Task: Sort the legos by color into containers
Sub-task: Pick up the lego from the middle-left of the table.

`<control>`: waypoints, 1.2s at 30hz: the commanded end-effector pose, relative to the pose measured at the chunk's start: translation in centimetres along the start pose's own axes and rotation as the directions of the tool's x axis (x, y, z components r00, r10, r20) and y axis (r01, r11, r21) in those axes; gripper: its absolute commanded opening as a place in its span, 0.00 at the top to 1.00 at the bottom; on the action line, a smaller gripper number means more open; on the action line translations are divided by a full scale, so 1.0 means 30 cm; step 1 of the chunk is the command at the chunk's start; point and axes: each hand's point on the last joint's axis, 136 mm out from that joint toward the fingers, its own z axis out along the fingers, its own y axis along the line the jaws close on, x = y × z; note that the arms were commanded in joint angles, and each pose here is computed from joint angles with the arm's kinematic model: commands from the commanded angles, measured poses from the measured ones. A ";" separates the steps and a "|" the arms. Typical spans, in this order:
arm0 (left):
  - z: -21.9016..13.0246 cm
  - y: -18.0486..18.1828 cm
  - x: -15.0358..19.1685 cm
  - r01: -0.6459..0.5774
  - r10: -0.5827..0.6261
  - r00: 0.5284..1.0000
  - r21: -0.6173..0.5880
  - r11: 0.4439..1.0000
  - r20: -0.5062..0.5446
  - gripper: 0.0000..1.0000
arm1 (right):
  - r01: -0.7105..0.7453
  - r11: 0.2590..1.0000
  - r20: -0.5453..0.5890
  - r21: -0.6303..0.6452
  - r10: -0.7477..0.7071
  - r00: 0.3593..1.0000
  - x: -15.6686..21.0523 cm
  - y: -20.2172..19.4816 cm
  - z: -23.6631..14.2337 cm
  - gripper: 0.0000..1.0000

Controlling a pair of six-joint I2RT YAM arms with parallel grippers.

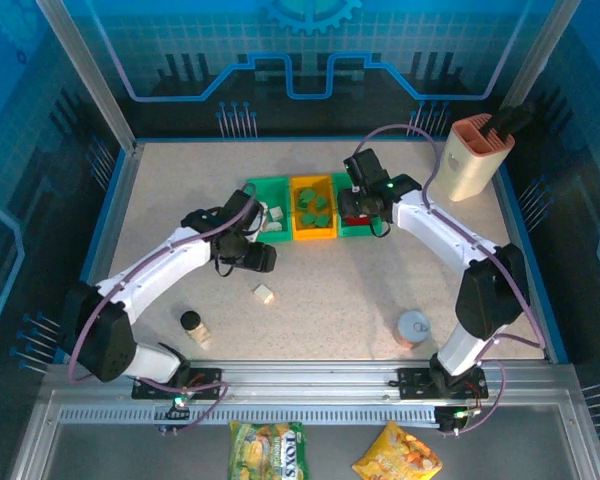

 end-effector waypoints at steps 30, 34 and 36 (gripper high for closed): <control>0.314 -0.029 0.227 -0.139 0.116 0.936 -0.045 0.989 -0.331 0.35 | -0.031 0.999 0.010 0.044 0.031 0.999 0.029 -0.100 -0.056 0.48; 0.310 -0.043 0.246 -0.146 0.123 0.932 -0.044 0.988 -0.340 0.39 | -0.035 0.999 0.020 0.038 0.034 0.999 0.027 -0.100 -0.063 0.49; 0.310 -0.043 0.252 -0.146 0.121 0.932 -0.049 0.988 -0.342 0.40 | -0.033 0.999 0.018 0.038 0.032 0.999 0.031 -0.100 -0.063 0.49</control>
